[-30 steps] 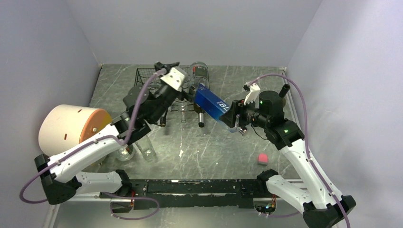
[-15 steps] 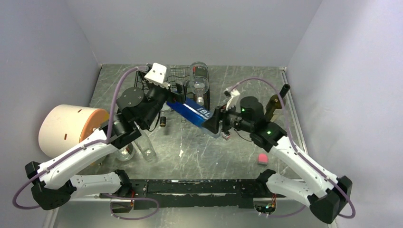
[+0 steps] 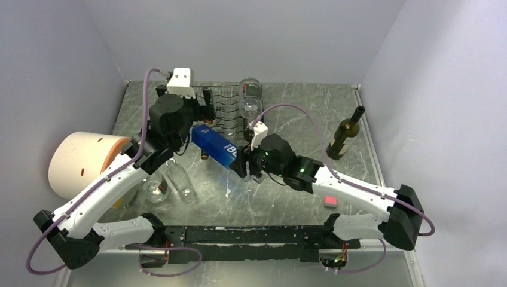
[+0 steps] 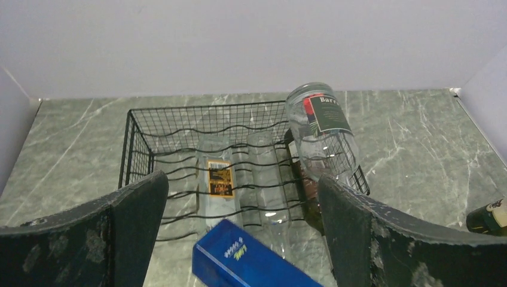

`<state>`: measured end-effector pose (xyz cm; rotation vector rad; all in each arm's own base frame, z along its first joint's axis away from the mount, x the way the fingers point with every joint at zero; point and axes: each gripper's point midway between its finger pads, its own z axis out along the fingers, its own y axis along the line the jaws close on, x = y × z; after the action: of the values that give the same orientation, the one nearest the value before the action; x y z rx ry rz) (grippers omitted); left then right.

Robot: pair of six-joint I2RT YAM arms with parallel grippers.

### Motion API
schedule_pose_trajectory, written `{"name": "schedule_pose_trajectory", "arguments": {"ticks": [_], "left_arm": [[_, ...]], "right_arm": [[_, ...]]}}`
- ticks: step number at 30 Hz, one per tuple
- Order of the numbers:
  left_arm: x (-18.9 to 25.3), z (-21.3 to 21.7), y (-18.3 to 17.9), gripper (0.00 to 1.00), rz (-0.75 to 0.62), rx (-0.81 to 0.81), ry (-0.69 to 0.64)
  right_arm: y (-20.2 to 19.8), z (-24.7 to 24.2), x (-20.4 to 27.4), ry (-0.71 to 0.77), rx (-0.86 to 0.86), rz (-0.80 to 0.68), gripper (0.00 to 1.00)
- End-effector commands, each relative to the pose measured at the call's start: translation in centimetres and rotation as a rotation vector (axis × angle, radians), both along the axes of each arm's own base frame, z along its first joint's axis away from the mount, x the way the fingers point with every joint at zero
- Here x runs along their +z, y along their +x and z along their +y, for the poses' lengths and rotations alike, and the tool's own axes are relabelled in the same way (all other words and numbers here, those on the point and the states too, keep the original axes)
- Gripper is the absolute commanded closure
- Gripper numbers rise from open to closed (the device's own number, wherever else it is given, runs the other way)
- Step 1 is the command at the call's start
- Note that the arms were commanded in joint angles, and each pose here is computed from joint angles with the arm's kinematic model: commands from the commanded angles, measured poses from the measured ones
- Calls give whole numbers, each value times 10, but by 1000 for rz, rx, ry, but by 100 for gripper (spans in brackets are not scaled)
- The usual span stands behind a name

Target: Put the wine bottle on the wine rack

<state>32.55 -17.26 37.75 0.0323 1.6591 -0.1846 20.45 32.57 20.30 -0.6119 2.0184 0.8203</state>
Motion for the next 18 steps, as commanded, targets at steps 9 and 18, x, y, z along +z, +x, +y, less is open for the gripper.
{"name": "schedule_pose_trajectory", "arguments": {"ticks": [9,18], "left_arm": [[-24,45,-11,0,161,53,-82],[-49,62,2,1,261,64,-106]], "right_arm": [[15,62,87,292,20,-199,100],[28,95,59,285,-61,-143,100]]}}
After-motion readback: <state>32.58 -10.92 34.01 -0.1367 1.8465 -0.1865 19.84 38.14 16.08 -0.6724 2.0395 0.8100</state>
